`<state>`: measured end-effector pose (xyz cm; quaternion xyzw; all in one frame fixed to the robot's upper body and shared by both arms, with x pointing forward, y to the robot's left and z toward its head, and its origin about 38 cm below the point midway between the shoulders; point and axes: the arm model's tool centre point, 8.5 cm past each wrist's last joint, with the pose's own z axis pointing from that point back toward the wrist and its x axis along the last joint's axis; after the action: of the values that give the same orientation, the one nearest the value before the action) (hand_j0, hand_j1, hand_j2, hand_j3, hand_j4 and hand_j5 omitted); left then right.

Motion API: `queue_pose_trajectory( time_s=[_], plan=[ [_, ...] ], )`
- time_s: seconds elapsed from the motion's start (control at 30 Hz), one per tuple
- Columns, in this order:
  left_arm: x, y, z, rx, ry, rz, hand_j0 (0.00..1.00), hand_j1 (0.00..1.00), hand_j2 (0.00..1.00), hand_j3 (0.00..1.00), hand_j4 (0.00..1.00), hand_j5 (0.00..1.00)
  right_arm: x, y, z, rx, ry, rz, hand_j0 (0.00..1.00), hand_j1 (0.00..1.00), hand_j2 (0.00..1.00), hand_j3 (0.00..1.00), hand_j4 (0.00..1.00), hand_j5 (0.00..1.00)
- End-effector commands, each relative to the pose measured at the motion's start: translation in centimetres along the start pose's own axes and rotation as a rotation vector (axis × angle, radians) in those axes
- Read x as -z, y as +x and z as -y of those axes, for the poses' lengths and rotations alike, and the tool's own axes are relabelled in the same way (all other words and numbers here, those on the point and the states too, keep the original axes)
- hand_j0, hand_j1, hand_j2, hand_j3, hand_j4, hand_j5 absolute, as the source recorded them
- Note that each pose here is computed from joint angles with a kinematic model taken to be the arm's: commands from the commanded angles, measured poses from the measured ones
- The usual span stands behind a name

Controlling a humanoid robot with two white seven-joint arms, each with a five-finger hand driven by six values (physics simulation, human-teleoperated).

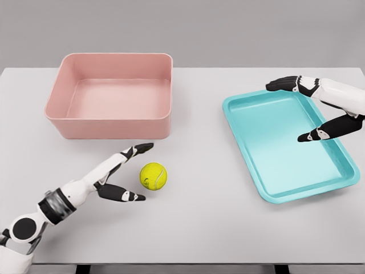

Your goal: Put the tennis from the blue tray into the pink basket with both arms

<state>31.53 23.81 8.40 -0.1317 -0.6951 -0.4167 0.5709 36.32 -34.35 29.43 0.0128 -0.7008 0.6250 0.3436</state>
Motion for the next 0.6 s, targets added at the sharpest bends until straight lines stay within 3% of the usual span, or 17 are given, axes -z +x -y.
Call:
queue_pose_trajectory(
  time_s=[0.0,0.57],
  plan=[
    [0.2,-0.4,0.6,-0.012,-0.009,-0.008,1.00,1.00,1.00,1.00,1.00,1.00,0.0,0.0,0.1,0.007,-0.004,0.000,1.00,1.00,1.00,1.00,1.00,1.00],
    [2.0,-1.0,1.8,-0.016,-0.014,-0.009,1.00,1.00,1.00,1.00,1.00,1.00,-0.1,0.0,0.1,0.004,-0.003,-0.001,1.00,1.00,1.00,1.00,1.00,1.00]
  ],
)
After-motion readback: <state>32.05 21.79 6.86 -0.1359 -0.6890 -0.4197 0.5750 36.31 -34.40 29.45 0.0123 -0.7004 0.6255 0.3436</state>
